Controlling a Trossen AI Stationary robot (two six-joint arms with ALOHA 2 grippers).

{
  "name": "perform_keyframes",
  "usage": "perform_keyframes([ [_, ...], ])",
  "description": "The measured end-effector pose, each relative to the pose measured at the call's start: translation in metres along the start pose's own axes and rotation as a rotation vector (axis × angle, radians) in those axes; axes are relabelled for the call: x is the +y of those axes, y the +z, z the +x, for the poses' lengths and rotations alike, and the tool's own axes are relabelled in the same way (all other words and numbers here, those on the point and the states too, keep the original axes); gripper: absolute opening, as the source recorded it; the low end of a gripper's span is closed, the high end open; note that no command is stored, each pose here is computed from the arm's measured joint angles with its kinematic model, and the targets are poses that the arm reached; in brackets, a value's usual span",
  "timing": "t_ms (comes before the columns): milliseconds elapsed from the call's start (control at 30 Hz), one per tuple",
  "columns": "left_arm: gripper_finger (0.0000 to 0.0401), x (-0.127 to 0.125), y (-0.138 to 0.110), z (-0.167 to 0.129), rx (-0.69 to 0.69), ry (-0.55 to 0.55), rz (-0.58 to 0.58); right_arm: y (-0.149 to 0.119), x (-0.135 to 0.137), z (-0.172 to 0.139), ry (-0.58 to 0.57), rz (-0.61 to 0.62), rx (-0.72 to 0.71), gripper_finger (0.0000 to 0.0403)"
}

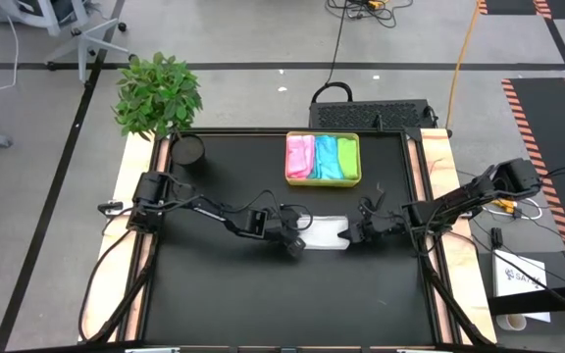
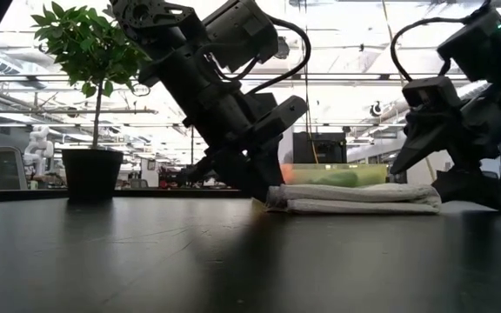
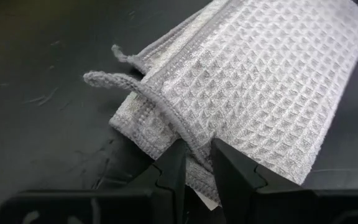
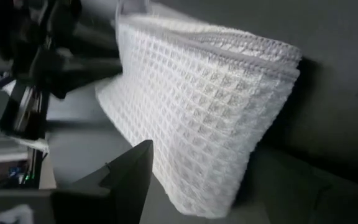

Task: Fold microfiber towels
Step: Put the white microfiber cloth into the bin

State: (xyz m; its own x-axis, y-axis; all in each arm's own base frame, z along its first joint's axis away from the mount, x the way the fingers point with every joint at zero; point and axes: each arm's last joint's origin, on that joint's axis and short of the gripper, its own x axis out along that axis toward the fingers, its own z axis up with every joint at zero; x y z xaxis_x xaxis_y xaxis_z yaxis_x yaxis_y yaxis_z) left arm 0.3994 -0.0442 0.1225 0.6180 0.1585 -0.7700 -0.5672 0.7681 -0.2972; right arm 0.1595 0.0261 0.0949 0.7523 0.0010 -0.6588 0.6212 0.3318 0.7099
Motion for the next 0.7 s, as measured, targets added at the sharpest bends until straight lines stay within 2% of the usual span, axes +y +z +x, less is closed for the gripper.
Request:
perform_keyframes([
  [267,0.0081,-0.003,0.003,0.001,-0.032,-0.034,-0.012,0.009,0.000,0.001,0.005,-0.024,-0.059,0.0248],
  [400,0.0081,-0.003,0.003,0.001,-0.033,-0.035,-0.012,0.011,-0.001,0.001,0.002,-0.014,-0.070,0.0230],
  [533,0.0081,-0.002,0.004,0.001,-0.035,-0.033,-0.016,0.012,-0.001,0.001,0.000,-0.005,-0.074,0.0177],
  [700,0.0081,0.001,0.007,0.002,-0.035,-0.031,-0.029,0.012,-0.001,0.001,0.000,-0.002,-0.076,0.0073],
])
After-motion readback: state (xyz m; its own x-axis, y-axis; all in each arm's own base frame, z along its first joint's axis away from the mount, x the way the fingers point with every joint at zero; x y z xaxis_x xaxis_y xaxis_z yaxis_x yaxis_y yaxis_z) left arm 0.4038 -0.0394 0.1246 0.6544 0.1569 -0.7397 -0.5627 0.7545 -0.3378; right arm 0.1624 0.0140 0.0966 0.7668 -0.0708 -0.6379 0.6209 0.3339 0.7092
